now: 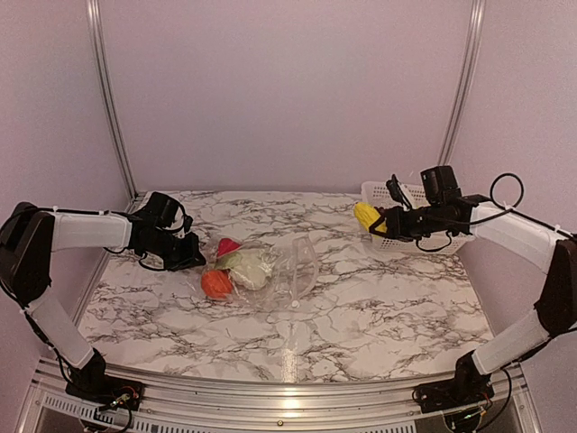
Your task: Open the zip-top bag and remove the fake food
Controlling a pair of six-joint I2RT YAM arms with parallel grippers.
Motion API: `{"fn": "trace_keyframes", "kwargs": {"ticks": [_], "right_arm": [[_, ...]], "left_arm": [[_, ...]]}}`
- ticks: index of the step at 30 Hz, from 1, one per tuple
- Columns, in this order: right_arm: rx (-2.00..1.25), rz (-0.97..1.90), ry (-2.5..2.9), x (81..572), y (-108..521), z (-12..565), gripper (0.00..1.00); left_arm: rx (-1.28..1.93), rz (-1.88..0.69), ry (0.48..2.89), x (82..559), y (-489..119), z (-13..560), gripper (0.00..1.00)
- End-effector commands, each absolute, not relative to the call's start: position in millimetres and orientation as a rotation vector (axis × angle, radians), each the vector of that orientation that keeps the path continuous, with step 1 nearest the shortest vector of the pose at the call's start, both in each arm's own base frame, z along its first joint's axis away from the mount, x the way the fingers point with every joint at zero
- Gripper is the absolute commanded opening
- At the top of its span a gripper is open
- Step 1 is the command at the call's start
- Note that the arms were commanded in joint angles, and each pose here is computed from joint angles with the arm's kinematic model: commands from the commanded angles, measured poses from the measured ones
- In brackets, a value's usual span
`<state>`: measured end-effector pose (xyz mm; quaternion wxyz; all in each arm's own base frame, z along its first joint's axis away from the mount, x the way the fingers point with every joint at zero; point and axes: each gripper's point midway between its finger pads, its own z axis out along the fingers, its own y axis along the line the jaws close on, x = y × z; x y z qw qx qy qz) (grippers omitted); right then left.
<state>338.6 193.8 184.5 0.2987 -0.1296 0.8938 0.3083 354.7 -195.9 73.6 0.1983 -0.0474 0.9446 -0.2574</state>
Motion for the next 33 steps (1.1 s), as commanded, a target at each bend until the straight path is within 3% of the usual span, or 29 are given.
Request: {"fn": "trace_keyframes", "kwargs": {"ticks": [1,10,22,30,33], "right_arm": [[-0.226,0.777,2.296,389,149,216,0.25],[0.056,0.616,2.236,487,56,225,0.26],[0.17,0.428,2.359,538,13,144,0.29],[0.164,0.43,2.397,550,13,121,0.55],[0.156,0.444,2.388,552,15,126,0.59]], "left_arm": [[-0.132,-0.729,2.648,353,-195,75,0.0],[-0.145,-0.734,2.637,359,-197,76,0.0],[-0.155,-0.748,2.637,363,-200,75,0.0],[-0.147,-0.766,2.644,367,-204,73,0.0],[-0.147,-0.77,2.648,367,-205,71,0.0]]}}
